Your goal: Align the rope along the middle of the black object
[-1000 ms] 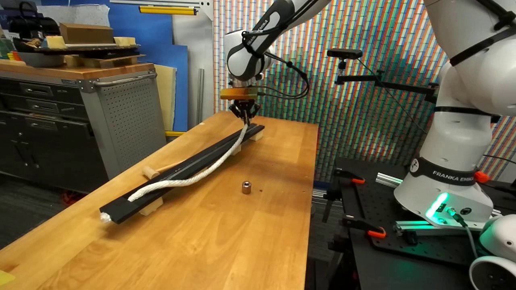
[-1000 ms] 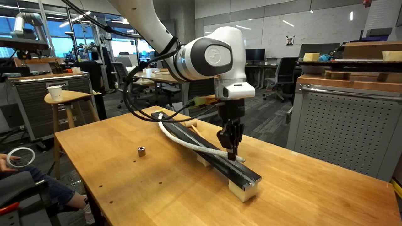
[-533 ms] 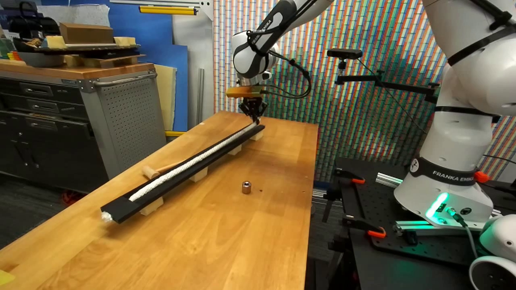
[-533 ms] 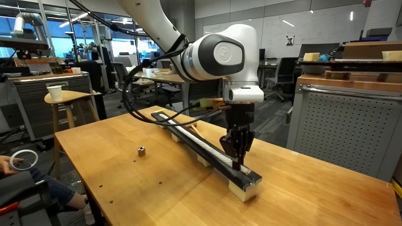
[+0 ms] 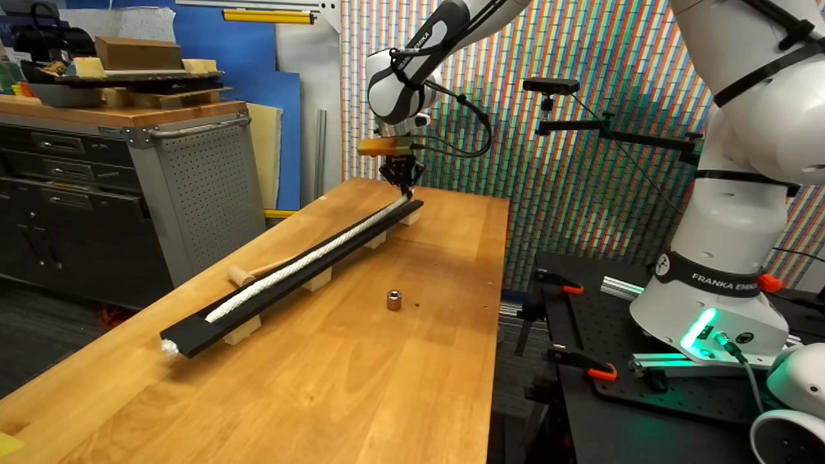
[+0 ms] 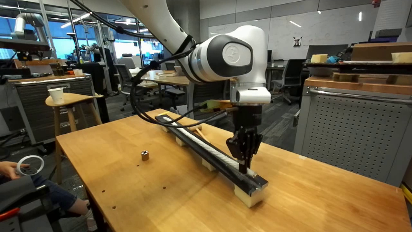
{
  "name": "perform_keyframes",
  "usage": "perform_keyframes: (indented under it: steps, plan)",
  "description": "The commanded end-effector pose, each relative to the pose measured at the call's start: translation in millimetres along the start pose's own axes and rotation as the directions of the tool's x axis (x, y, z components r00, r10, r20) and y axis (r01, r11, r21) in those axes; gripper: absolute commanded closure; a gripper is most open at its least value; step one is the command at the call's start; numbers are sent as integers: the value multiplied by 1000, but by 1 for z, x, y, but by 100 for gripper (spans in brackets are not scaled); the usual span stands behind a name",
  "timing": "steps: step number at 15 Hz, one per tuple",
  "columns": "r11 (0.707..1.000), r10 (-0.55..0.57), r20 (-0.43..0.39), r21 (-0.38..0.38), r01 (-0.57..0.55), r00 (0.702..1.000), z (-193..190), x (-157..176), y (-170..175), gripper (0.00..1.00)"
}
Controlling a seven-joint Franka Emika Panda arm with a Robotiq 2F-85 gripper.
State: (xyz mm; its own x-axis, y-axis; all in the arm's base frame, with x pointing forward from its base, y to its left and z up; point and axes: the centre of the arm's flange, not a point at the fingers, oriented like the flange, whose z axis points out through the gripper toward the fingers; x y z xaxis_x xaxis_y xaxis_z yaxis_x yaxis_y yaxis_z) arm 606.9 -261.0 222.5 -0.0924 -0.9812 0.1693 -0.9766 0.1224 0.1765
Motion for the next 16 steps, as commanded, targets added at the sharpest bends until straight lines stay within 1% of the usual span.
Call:
perform_keyframes:
  steps: [1,6,12,16]
  plan:
    - [999,22,5,-25,-22,1000,4,6,-16,97]
    - [998,29,5,-53,-29,1000,18,8,-16,97]
    - [997,44,-4,-61,-45,999,17,12,-18,97]
    - [996,62,6,-57,-61,998,17,13,-18,96]
